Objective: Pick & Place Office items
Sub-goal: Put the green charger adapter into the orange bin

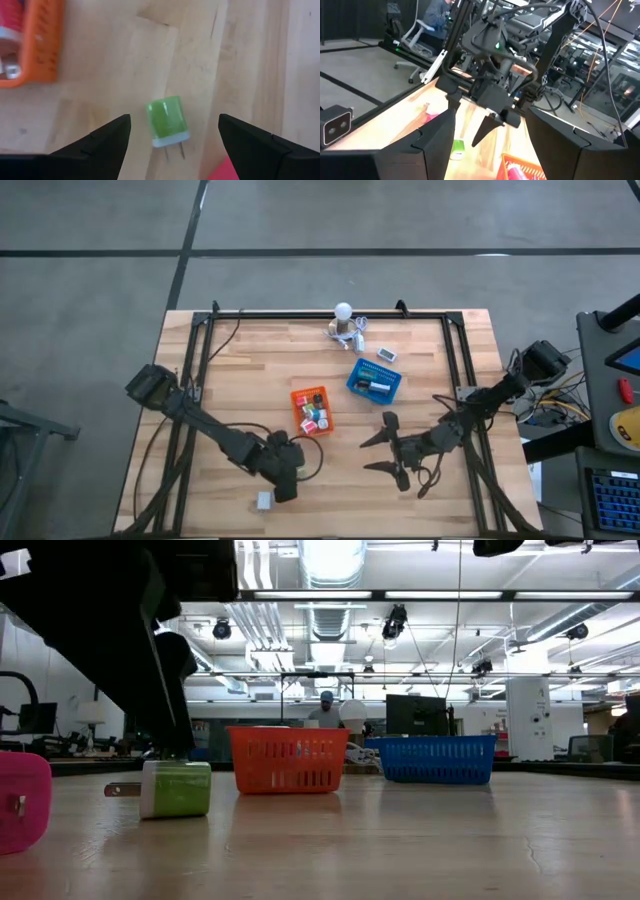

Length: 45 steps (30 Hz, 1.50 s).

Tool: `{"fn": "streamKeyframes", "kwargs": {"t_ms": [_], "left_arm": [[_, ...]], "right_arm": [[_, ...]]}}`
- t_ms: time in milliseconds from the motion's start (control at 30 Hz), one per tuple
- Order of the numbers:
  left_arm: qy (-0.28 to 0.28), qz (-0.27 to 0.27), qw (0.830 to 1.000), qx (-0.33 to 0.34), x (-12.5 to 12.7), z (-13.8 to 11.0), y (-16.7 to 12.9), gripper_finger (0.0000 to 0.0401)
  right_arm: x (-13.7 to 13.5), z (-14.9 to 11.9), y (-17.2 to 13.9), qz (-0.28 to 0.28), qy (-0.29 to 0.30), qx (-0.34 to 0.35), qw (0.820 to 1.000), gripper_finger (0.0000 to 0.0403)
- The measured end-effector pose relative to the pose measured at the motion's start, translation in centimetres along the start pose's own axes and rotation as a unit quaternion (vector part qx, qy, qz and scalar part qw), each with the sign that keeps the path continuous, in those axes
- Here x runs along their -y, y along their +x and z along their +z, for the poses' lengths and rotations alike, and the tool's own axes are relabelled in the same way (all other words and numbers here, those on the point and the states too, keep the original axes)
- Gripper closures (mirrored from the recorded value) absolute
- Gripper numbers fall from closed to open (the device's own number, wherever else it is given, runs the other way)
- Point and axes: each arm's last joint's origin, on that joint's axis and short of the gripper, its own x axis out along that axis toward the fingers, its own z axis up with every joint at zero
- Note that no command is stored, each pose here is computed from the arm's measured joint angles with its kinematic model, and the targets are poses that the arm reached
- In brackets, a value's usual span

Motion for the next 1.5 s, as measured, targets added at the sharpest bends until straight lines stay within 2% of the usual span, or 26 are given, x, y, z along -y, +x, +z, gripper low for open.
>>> {"fn": "streamKeyframes", "kwargs": {"t_ms": [200,633,867,1167,1500], "left_arm": [[-0.003,0.002,0.999,-0.035,0.0,0.0,2.0,0.0094],[-0.021,0.027,0.998,-0.045,-0.3,0.0,2.5,0.01],[-0.023,0.035,0.998,-0.038,-0.5,0.1,2.6,0.0152],[-0.02,0.038,0.998,-0.035,-0.5,0.1,2.6,0.0277],[0.02,0.034,0.999,-0.036,-0.1,-0.2,2.5,0.0279]], "right_arm": [[-0.1,-0.1,0.0,0.001,-0.001,-0.001,1.0,0.0163],[-0.1,-0.1,0.0,0.001,0.0,-0.002,1.0,0.0171],[-0.1,-0.2,-0.1,0.001,0.001,-0.003,1.0,0.0177],[0.0,-0.2,-0.1,-0.01,0.004,-0.007,1.0,0.0177],[0.0,-0.2,-0.1,-0.011,0.007,-0.007,1.0,0.0177]]}}
